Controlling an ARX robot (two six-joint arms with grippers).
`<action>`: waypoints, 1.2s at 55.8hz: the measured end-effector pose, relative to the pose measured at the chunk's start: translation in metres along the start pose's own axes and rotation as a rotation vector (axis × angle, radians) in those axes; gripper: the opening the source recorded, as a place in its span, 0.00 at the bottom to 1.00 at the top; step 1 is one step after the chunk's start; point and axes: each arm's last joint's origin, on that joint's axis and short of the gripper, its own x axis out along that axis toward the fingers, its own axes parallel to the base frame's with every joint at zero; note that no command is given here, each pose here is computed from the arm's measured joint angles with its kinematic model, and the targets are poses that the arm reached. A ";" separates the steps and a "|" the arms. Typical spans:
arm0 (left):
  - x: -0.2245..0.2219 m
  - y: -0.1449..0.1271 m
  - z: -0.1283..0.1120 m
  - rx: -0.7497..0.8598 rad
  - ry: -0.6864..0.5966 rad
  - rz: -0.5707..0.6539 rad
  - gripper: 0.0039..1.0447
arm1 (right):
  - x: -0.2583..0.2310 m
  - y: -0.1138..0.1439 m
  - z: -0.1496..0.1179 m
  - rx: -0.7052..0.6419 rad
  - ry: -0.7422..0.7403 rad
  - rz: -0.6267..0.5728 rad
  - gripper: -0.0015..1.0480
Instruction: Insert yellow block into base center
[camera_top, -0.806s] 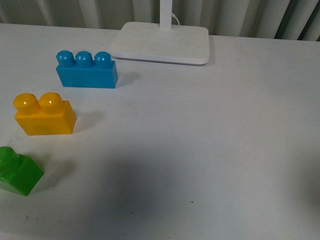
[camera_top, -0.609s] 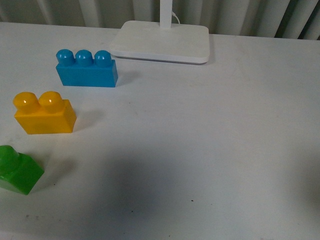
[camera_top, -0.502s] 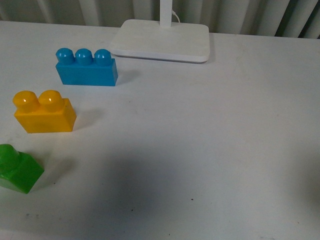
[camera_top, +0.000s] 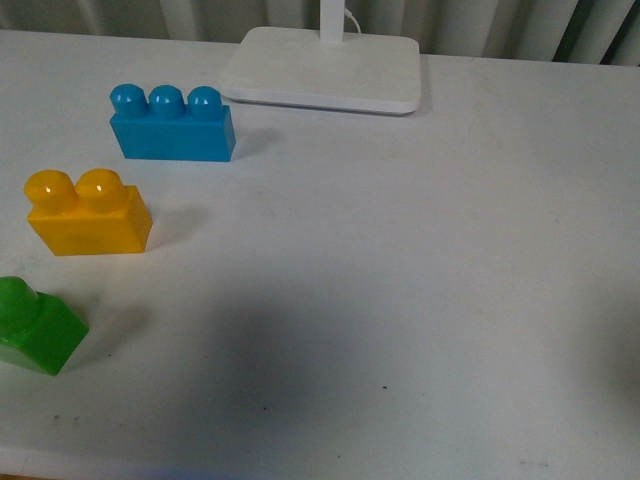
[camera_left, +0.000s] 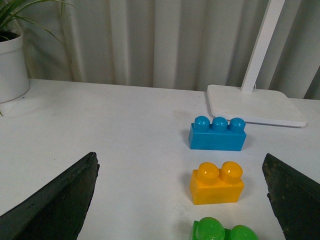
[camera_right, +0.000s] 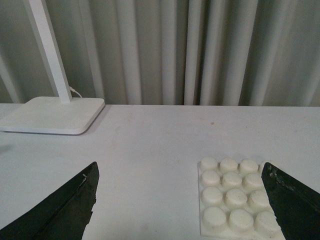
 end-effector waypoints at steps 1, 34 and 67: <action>0.000 0.000 0.000 0.000 0.000 0.000 0.94 | 0.000 0.000 0.000 0.000 0.000 0.000 0.91; 0.000 0.000 0.000 0.000 0.000 0.000 0.94 | 0.005 -0.006 0.002 -0.009 0.191 -0.109 0.91; 0.000 0.000 0.000 0.000 0.000 0.000 0.94 | 0.135 -0.086 0.017 -0.066 0.699 -0.114 0.91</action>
